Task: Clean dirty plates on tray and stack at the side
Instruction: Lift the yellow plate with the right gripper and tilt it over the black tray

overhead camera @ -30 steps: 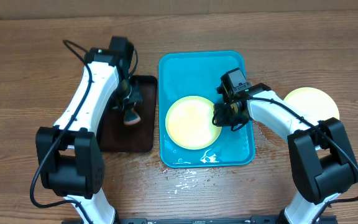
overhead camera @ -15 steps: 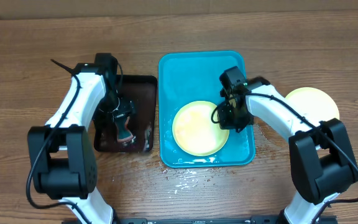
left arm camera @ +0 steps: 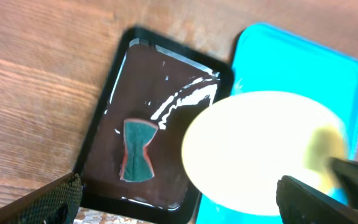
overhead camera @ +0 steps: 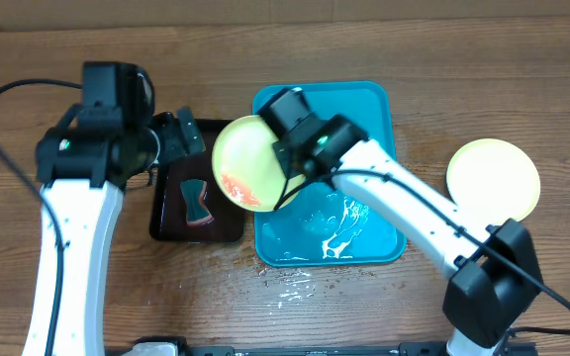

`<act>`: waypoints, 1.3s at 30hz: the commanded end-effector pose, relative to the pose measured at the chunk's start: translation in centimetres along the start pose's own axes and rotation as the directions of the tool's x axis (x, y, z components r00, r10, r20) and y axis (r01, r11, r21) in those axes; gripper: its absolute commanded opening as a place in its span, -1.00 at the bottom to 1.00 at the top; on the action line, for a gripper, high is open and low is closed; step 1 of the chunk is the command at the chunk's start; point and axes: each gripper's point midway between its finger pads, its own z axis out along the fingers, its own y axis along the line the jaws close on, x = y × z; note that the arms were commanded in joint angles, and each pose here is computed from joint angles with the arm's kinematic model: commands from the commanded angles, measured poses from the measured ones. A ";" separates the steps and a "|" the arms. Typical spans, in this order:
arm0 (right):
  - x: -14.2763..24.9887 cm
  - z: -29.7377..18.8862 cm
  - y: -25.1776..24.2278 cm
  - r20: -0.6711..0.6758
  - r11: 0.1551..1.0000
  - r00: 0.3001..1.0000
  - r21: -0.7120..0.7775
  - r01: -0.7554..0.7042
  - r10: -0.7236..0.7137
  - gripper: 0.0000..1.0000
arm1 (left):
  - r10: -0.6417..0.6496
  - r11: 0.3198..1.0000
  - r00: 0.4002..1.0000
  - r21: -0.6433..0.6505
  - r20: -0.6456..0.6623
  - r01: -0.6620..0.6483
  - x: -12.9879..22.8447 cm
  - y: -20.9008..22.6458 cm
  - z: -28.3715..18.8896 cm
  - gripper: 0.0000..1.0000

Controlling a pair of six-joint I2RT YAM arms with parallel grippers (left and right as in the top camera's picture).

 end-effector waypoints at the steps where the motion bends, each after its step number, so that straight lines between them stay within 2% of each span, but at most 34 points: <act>1: -2.8 -2.3 -0.2 0.150 0.993 0.989 0.119 -0.005 -0.013 -0.92 | -0.022 1.000 0.994 0.014 0.103 0.021 -1.1 0.4 -3.4 0.99; 5: -5.1 -4.5 1.3 0.308 0.974 0.950 0.225 -0.027 -0.045 -0.92 | -0.056 0.998 0.985 0.024 0.162 0.053 -1.1 1.3 -5.8 1.00; 16: -5.7 -9.0 2.8 0.452 0.904 0.882 0.420 -0.078 -0.134 -0.92 | -0.070 0.998 0.986 0.012 0.154 0.069 -0.4 2.0 -6.5 1.00; 39: -5.2 -10.2 4.6 0.474 0.900 0.864 0.432 -0.060 -0.170 -0.92 | -0.079 0.997 0.985 0.009 0.150 0.078 -0.3 2.1 -6.4 1.00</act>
